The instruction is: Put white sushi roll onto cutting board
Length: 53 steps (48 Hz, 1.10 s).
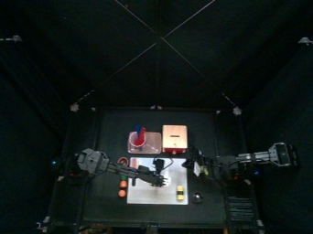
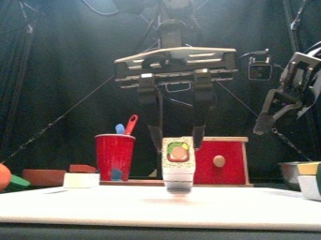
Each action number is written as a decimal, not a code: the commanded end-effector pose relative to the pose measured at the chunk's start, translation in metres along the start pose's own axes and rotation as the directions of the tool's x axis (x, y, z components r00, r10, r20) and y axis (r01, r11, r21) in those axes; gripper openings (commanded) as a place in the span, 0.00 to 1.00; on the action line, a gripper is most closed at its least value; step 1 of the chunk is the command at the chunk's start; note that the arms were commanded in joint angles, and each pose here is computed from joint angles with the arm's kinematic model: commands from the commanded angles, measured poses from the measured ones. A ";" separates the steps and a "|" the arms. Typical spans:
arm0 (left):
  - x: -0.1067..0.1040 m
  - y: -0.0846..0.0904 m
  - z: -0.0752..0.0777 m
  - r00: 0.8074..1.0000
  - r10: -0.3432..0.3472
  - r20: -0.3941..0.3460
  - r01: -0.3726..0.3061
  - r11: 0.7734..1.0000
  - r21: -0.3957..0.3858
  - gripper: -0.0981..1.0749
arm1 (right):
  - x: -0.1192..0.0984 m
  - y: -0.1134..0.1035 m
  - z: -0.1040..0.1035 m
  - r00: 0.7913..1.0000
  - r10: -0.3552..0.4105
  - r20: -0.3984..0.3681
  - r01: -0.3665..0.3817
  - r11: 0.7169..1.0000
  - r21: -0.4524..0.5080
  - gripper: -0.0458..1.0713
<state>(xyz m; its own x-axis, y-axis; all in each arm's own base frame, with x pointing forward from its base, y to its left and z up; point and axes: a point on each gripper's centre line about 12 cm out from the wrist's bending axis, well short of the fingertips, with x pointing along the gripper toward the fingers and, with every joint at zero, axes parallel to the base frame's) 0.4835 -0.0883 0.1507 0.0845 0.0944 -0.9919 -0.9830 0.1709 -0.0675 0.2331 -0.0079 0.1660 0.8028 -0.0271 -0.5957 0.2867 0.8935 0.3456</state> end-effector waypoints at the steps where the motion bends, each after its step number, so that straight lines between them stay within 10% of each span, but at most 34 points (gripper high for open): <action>1: -0.012 -0.005 0.001 0.999 -0.044 -0.001 0.045 0.999 0.006 0.59 | -0.002 0.004 0.006 1.000 0.013 0.022 -0.013 1.000 -0.006 0.20; 26: -0.003 0.000 -0.006 0.996 -0.080 -0.043 0.080 0.997 -0.003 0.83 | -0.002 0.004 0.007 1.000 0.014 0.025 -0.014 1.000 -0.001 0.20; 38: -0.038 0.004 0.002 0.991 -0.130 -0.042 0.130 0.991 0.010 0.83 | -0.002 0.004 0.009 0.999 0.015 0.029 -0.015 1.000 0.000 0.20; 53: -0.106 0.021 0.036 0.967 -0.256 0.001 0.243 0.922 0.300 0.83 | -0.002 0.006 0.012 0.999 0.019 0.037 -0.019 1.000 0.003 0.20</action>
<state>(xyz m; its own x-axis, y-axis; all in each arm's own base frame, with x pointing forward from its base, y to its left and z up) 0.4665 -0.0713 0.2224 0.2582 0.0366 -0.9654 -0.8861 0.4071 -0.2215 0.2338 -0.0079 0.1674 0.8055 -0.0272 -0.5920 0.2843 0.8943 0.3457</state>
